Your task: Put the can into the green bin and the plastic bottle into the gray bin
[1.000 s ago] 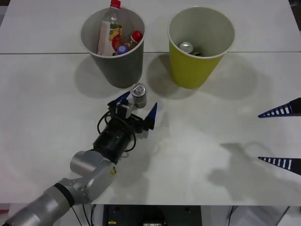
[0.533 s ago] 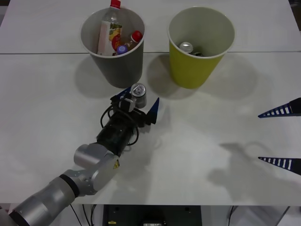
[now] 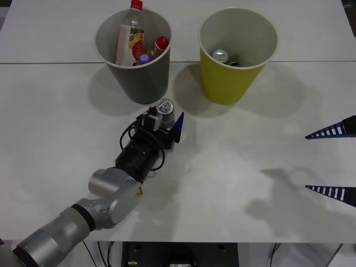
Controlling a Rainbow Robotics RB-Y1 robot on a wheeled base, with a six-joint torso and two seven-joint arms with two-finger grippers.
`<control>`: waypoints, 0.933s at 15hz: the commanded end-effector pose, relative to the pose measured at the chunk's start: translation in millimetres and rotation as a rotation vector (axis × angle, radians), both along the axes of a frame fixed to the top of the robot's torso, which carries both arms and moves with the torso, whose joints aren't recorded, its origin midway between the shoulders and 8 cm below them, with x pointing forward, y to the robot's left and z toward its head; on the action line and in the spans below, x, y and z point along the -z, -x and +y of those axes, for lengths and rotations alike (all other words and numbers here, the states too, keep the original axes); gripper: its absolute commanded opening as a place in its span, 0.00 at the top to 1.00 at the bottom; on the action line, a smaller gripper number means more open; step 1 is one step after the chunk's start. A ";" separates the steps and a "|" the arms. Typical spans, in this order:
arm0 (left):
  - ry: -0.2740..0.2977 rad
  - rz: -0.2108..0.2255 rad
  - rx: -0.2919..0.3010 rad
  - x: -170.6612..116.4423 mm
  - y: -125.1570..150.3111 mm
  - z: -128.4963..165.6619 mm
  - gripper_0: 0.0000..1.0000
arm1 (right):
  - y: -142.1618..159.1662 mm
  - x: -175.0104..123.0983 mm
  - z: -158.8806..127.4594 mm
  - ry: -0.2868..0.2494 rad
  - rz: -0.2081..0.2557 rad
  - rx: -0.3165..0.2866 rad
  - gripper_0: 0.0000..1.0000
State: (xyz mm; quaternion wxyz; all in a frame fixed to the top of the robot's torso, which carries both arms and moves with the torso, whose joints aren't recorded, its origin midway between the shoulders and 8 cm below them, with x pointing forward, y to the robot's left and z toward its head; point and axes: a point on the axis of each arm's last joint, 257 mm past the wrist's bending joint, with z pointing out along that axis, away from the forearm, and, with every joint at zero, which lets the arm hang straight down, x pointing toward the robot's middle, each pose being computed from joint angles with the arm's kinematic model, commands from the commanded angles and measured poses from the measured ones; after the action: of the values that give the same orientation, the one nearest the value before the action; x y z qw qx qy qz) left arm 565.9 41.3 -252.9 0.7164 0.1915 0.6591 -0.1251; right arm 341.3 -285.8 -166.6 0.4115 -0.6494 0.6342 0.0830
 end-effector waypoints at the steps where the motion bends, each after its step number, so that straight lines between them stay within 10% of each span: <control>1: -0.003 -0.002 0.000 -0.1 0.0 -0.2 1.00 | 0.0 0.0 0.0 0.000 0.000 0.000 0.00; 14: -0.103 0.011 0.059 -7.7 12.7 8.3 1.00 | 0.0 0.0 0.0 0.000 0.000 0.000 0.00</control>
State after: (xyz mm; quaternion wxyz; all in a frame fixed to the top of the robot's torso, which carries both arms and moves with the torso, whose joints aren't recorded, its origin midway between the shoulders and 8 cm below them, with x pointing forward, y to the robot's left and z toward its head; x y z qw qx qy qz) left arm 555.9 46.9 -247.3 0.7049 0.2343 0.6598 -0.1133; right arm 341.3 -285.8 -166.6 0.4115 -0.6493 0.6342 0.0830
